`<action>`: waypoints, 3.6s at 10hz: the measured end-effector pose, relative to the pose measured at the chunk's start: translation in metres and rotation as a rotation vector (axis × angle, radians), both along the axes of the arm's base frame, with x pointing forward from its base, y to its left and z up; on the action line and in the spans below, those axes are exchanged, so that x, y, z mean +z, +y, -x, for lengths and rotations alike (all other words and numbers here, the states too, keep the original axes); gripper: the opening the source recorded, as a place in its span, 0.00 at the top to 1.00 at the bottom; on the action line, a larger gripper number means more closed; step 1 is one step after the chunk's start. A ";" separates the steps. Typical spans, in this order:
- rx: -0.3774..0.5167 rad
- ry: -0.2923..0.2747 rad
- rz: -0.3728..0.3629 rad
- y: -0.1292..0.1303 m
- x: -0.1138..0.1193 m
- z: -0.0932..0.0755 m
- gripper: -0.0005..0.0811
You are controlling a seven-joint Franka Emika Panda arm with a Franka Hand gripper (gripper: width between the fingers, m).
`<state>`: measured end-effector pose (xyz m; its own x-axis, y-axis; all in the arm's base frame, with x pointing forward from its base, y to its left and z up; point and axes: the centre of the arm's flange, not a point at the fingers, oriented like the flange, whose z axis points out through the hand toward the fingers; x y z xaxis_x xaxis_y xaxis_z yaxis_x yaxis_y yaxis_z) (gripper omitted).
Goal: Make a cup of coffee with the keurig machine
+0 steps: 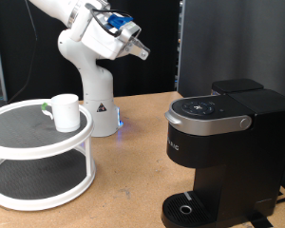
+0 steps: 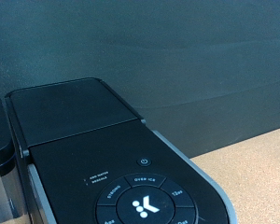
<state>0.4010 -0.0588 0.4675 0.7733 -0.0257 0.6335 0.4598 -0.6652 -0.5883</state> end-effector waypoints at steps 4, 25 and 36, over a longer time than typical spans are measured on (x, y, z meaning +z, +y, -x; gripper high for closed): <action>0.151 0.043 -0.048 -0.042 -0.005 0.032 0.98; 0.203 0.003 -0.087 -0.215 -0.019 0.156 0.98; 0.172 0.078 -0.082 -0.231 -0.045 0.158 0.98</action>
